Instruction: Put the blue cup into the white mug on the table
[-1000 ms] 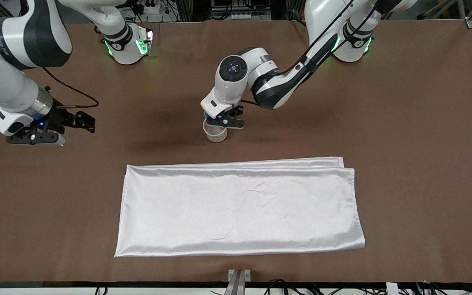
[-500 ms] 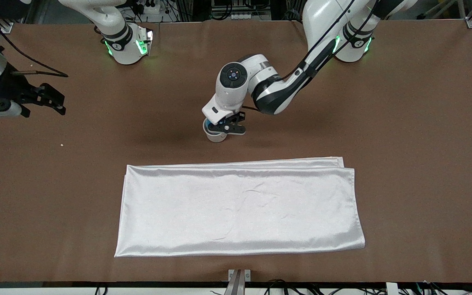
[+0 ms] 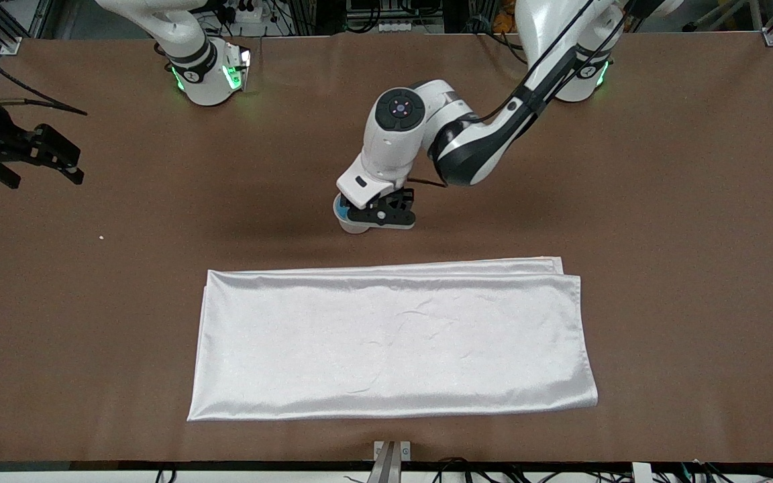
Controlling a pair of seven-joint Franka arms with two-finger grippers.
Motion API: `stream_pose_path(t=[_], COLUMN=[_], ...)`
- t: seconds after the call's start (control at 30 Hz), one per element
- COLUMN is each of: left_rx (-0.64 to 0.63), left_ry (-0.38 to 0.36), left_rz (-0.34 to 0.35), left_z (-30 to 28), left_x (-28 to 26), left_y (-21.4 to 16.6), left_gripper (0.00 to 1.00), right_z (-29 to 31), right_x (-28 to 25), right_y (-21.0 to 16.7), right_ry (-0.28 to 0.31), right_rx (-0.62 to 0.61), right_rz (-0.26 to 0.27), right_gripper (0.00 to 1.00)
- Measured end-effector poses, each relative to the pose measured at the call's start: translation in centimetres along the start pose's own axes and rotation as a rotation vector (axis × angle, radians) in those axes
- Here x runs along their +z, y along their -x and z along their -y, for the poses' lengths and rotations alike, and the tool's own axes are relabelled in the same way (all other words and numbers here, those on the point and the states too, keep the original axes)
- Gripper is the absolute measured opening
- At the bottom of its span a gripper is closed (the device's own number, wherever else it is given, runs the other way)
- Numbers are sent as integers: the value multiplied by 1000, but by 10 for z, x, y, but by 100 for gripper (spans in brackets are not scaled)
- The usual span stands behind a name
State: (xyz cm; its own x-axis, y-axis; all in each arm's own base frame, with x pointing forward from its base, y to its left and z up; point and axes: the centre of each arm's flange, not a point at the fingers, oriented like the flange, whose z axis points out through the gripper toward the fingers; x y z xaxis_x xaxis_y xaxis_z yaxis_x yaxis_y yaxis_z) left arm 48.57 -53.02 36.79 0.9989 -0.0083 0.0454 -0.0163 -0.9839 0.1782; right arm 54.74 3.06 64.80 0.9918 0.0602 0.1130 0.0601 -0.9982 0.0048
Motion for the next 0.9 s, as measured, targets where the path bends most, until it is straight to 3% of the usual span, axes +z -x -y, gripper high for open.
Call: stream_pose_path(t=[0.13, 0.5, 0.9], left_rx=[-34, -60, -97], left_ry=[-22, -118, -197], left_rz=[-42, -114, -133], left_z=[29, 129, 238], left_x=[-51, -173, -243], left_y=[-27, -75, -107], left_gripper=[100, 100, 100], right_z=[-1, -7, -12], right_x=[2, 9, 12], right_y=[-7, -22, -27], right_ry=[0, 0, 1], right_rx=[0, 9, 16], right_rz=[0, 7, 16], right_gripper=[100, 100, 100])
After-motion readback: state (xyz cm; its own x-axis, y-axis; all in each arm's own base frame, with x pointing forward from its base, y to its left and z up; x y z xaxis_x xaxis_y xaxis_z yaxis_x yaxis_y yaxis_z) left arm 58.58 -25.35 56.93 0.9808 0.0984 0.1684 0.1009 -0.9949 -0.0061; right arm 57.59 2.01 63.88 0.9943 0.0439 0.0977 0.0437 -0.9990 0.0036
